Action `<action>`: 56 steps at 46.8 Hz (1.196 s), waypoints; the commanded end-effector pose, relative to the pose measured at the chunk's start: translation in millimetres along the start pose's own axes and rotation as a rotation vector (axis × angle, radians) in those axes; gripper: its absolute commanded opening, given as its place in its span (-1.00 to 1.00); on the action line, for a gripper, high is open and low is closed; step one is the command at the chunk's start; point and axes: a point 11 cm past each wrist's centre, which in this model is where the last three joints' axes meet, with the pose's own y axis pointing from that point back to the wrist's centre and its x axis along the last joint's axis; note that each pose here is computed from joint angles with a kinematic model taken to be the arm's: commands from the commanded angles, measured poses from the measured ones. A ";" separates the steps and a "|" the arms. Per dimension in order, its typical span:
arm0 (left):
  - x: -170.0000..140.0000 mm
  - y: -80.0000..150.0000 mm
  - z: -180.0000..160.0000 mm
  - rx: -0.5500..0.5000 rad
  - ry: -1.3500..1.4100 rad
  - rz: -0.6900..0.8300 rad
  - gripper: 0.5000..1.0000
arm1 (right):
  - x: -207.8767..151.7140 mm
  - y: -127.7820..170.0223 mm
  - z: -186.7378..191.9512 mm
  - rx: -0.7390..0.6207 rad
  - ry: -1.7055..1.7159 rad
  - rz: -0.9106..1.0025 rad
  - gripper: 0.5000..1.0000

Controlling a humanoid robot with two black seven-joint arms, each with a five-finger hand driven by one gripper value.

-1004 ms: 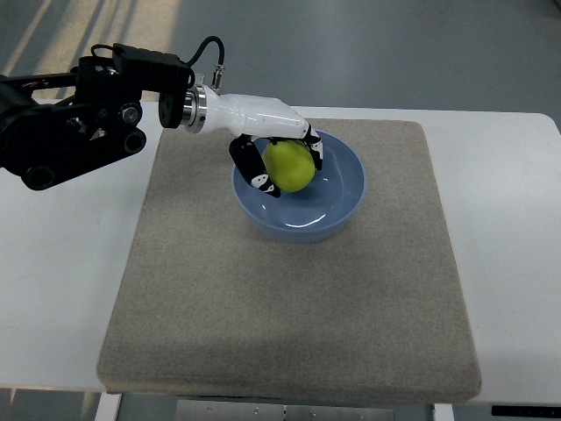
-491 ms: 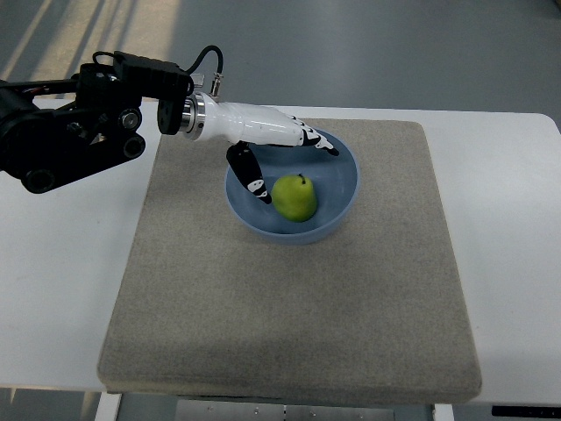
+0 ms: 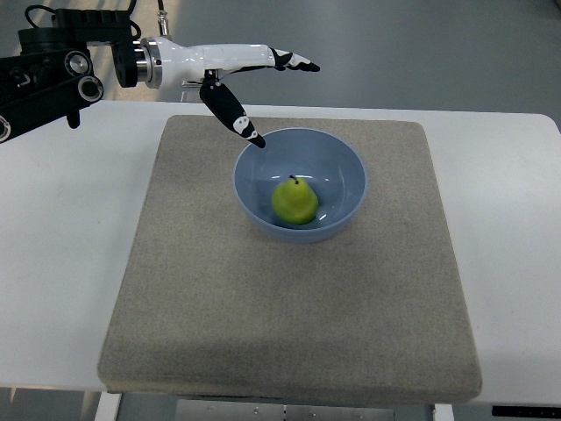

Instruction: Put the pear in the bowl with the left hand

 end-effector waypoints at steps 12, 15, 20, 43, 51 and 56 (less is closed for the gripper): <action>60.1 51.9 -55.1 0.056 0.347 0.303 0.99 | 0.0 0.0 0.0 0.000 0.000 0.000 0.70; 60.7 61.4 -73.9 0.057 0.467 0.372 0.99 | 0.0 0.0 0.0 0.000 0.000 0.000 0.70; 63.3 73.4 -93.3 0.018 0.661 0.466 0.99 | 0.0 0.0 0.0 0.000 0.000 0.000 0.70; -1.9 80.2 -147.7 -0.042 1.116 0.436 0.99 | 0.0 0.0 -0.2 0.001 0.000 0.000 0.70; -22.0 86.7 -159.8 -0.051 1.325 0.424 0.99 | 0.0 0.0 0.0 0.000 0.000 0.000 0.70; -28.0 81.6 -159.3 -0.078 1.415 0.419 0.99 | 0.0 0.0 0.0 0.000 0.000 0.000 0.70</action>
